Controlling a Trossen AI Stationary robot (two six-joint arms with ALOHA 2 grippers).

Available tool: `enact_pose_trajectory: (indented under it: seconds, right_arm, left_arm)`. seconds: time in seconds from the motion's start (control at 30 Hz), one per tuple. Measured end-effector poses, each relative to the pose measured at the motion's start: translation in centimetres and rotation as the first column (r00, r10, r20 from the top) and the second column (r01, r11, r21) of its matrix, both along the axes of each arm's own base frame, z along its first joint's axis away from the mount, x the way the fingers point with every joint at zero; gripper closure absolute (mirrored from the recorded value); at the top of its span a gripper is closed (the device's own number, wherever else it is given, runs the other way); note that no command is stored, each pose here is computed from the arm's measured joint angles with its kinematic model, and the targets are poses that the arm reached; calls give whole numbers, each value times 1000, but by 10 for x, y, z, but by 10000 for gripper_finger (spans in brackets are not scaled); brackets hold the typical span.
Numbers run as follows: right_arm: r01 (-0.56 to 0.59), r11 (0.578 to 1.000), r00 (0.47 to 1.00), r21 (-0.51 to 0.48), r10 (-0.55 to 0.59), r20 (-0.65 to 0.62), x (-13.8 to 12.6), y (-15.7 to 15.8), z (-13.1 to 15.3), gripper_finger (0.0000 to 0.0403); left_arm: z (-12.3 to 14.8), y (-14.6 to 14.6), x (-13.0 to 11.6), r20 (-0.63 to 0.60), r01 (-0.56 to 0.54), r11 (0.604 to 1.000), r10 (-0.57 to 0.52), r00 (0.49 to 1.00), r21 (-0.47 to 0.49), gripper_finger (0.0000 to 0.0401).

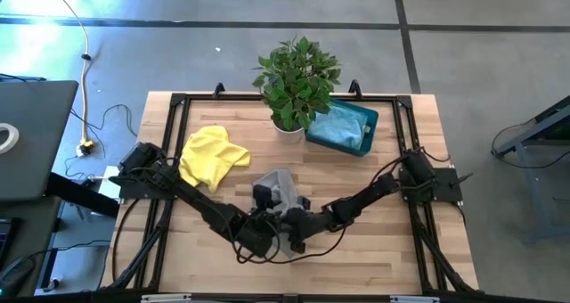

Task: Fold microfiber towels
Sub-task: Fold the gray towel

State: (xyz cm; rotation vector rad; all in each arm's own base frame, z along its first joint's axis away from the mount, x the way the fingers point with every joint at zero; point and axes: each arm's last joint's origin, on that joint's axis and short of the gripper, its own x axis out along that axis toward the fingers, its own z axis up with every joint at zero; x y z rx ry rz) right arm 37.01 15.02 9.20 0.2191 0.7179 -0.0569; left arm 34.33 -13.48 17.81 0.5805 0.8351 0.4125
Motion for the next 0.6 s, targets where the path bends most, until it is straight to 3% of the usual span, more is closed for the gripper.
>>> enact_pose_trajectory:
  seconds: [0.13, 0.27, 0.47, 0.6]
  right_arm:
    - [-6, 1000, 999, -18, 5, -35, -3, 0, -1, 266]
    - [-19, 999, 995, -34, 16, -95, -10, 0, 4, 266]
    - [-13, 997, 965, -78, -8, -263, -35, -1, 22, 266]
    - [-2, 994, 934, -107, -37, -355, -54, 0, 36, 266]
  left_arm:
    - [0, -1, 0, 27, -25, 998, 27, 999, -62, 243]
    - [-2, -3, 1, 57, -54, 972, 69, 996, -228, 243]
    - [-1, -10, 6, 99, -45, 857, 111, 989, -514, 243]
    - [5, -15, 13, 173, 11, 798, 117, 978, -603, 243]
